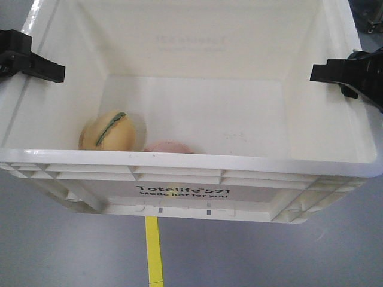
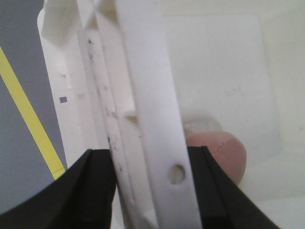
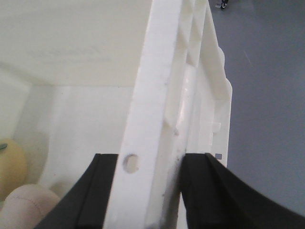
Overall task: Place moving items into box and shelve
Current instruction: 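Hold the tote with both grippers while the base drives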
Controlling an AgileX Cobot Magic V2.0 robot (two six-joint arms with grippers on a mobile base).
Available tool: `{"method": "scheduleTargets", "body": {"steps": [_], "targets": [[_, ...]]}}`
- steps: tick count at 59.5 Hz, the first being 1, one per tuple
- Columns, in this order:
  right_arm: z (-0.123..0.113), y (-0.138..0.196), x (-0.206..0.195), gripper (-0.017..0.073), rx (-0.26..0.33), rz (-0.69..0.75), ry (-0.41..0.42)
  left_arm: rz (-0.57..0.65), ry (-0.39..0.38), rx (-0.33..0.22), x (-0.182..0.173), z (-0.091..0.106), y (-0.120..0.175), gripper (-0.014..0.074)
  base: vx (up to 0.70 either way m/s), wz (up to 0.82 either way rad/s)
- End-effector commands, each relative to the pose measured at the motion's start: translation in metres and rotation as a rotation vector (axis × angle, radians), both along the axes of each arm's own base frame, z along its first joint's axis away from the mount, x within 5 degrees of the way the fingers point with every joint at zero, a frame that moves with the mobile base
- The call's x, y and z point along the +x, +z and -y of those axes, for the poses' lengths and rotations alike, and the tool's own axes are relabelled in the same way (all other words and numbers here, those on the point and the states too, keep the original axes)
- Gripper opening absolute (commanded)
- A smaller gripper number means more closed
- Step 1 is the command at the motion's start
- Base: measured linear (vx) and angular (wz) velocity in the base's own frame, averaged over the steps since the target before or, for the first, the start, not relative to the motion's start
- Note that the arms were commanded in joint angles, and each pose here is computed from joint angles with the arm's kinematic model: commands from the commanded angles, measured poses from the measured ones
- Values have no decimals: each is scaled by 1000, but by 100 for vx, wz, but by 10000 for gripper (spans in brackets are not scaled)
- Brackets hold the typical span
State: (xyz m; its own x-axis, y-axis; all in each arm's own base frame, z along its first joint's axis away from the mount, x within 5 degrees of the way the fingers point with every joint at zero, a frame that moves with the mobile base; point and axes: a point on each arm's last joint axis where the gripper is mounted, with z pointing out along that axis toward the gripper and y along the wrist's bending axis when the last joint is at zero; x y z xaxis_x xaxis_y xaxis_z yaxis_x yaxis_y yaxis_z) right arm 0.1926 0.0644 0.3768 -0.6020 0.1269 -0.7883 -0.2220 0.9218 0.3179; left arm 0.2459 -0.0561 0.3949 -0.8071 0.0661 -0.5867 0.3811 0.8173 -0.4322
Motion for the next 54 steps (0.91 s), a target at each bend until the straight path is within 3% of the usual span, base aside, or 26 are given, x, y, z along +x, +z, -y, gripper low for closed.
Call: {"method": "scheduleTargets", "body": {"steps": [1, 54], "targets": [[-2, 33, -2, -6, 118, 198, -20, 117, -21, -188, -12, 13, 35, -3, -3, 12], [-2, 33, -2, -6, 118, 198, -20, 116, -22, -188, -12, 13, 35, -3, 4, 11]]}}
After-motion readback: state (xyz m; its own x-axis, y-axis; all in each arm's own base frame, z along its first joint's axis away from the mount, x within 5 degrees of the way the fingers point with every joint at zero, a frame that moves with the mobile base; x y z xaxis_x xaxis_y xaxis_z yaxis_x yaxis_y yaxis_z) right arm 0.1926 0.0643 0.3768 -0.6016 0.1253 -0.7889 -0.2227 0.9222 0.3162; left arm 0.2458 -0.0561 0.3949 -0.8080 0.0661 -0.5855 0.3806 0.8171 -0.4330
